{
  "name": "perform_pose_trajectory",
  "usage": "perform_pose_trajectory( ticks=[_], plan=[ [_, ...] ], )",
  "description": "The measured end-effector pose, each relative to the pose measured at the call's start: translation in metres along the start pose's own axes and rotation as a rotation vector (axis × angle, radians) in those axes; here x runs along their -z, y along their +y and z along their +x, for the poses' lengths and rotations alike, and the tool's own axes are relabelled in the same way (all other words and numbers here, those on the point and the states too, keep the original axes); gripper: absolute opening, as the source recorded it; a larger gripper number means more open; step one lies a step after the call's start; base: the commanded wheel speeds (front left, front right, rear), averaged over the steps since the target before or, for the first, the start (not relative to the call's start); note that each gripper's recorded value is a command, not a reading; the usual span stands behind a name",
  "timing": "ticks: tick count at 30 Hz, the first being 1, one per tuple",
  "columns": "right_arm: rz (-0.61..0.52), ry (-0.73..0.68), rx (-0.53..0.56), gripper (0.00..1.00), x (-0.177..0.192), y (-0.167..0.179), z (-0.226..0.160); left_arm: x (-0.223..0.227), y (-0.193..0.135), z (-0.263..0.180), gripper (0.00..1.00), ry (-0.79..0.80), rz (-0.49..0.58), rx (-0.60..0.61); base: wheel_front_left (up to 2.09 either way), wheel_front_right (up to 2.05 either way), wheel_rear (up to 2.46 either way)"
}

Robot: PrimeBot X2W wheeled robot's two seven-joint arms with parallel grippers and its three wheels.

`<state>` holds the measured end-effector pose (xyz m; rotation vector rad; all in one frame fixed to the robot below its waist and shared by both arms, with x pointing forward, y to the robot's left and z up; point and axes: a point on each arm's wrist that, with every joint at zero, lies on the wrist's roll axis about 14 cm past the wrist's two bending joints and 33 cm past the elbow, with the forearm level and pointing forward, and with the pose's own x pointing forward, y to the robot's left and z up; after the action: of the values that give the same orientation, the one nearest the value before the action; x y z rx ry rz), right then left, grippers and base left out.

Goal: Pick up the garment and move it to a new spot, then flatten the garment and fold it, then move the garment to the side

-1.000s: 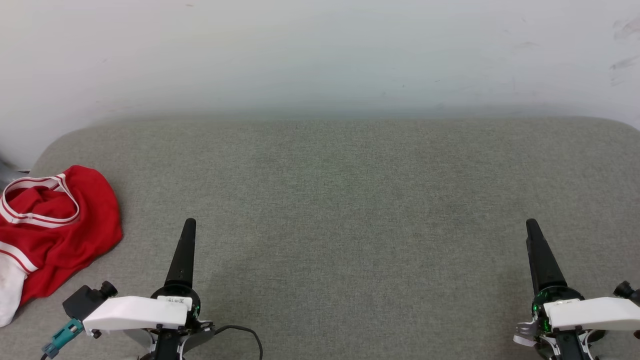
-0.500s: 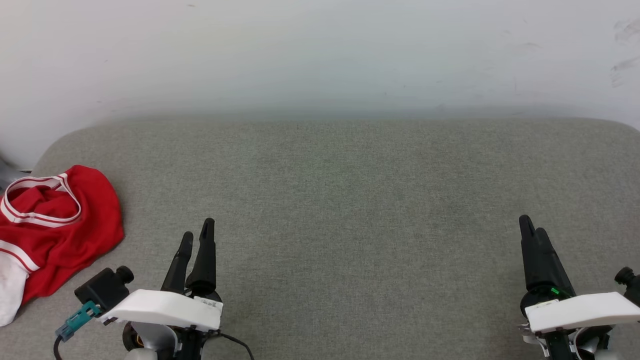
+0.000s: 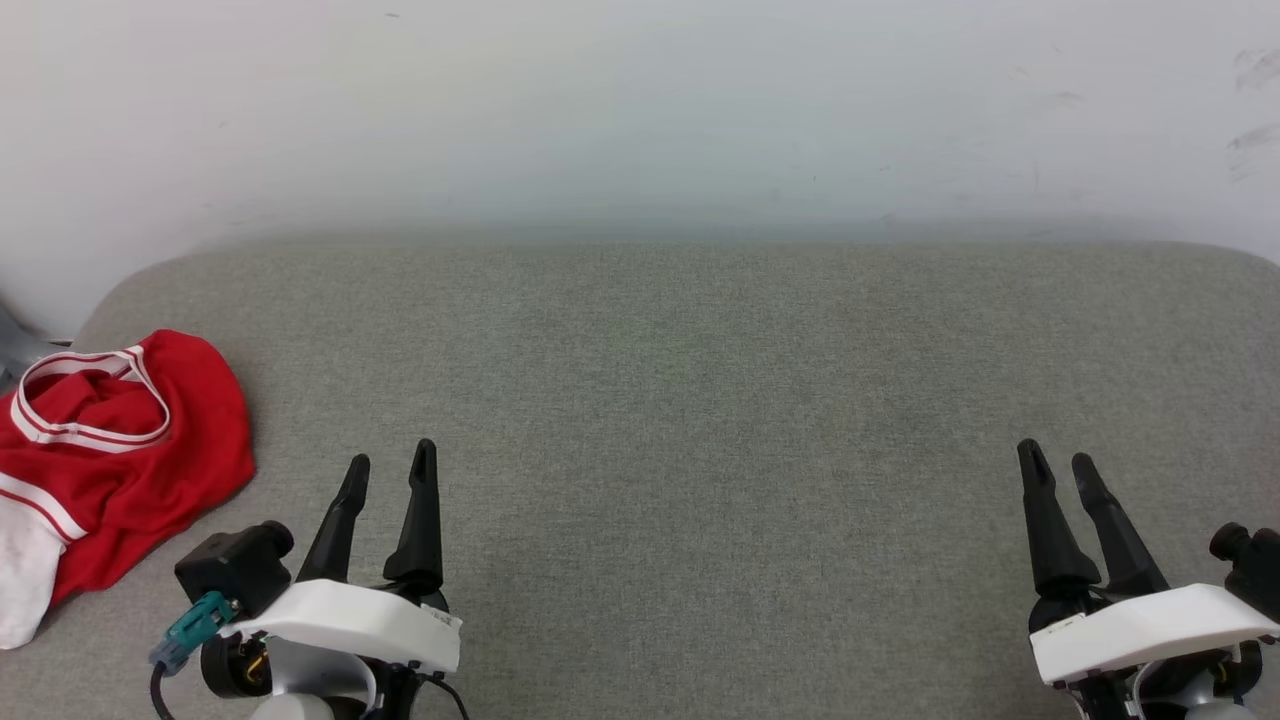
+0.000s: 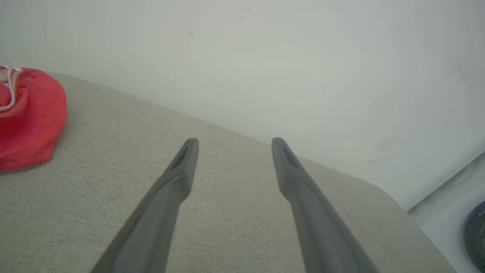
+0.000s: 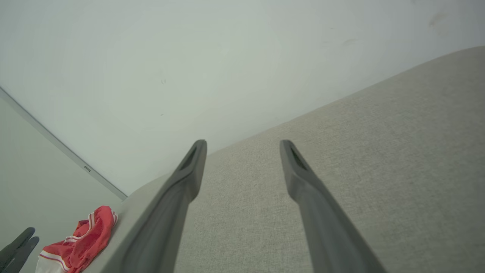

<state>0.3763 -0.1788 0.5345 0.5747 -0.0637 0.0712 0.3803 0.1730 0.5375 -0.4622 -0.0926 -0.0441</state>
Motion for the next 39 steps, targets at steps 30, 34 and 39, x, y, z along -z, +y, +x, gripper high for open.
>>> perform_pose_trajectory(
  ticks=[30, 34, 39],
  plan=[
    [-0.386, 0.060, 0.014, 1.00, 0.000, -0.007, -0.006, 0.011, 0.007, -0.007, 1.00, 0.011, 0.325, 0.002, 0.00, 0.00, 0.00],
    [-0.415, 0.071, 0.021, 1.00, 0.002, -0.009, -0.007, 0.012, 0.009, -0.007, 1.00, 0.011, 0.347, 0.000, 0.00, 0.00, 0.00],
    [-0.439, 0.072, 0.021, 1.00, 0.001, -0.009, -0.008, 0.012, 0.008, -0.006, 1.00, 0.002, 0.360, 0.001, 0.00, 0.00, 0.00]
  ],
)
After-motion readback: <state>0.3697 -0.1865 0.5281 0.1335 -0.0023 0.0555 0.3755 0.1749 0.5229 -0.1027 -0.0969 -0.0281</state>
